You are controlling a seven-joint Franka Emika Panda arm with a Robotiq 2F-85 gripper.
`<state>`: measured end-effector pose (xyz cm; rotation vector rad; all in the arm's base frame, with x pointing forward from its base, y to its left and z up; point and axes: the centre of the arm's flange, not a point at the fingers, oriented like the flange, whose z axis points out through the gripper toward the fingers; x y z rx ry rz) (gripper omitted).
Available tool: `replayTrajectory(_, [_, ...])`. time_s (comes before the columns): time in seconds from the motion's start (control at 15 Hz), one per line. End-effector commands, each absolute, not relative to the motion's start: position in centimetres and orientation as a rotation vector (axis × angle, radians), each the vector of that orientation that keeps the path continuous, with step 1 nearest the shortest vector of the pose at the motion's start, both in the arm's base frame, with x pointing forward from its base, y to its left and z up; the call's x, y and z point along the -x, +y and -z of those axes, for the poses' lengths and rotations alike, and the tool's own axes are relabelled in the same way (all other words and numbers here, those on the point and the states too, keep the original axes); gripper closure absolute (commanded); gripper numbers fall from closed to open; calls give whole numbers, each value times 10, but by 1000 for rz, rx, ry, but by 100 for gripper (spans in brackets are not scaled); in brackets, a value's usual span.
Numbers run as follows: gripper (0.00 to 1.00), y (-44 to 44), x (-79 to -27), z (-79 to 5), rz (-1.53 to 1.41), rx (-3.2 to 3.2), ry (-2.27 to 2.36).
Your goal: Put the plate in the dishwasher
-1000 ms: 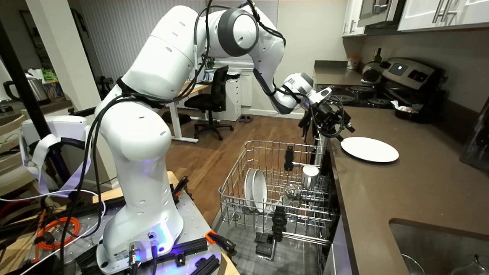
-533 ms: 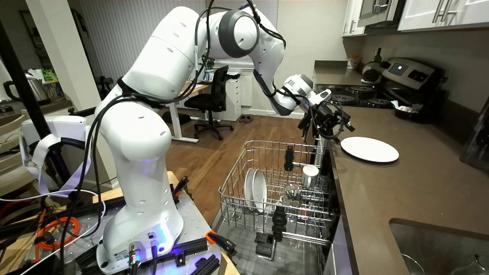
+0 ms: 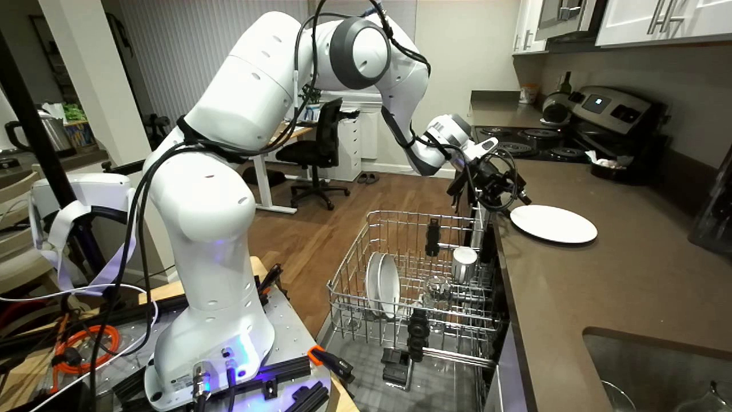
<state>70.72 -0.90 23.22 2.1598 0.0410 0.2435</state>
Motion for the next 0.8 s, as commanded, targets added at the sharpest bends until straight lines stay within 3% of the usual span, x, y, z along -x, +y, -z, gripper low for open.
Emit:
replayTrajectory(0.0, [28, -21, -718, -231, -166, -2229, 114])
replayTrajectory(0.13, [34, -25, -721, -233, -141, -2262, 148])
replayTrajectory(0.2, [49, -27, -720, -233, -128, -2276, 160])
replayTrajectory(0.33, [56, -29, -721, -233, -113, -2299, 181])
replayTrajectory(0.67, [93, -24, -715, -234, -89, -2333, 218])
replayTrajectory(0.73, [93, -22, -713, -234, -90, -2336, 223])
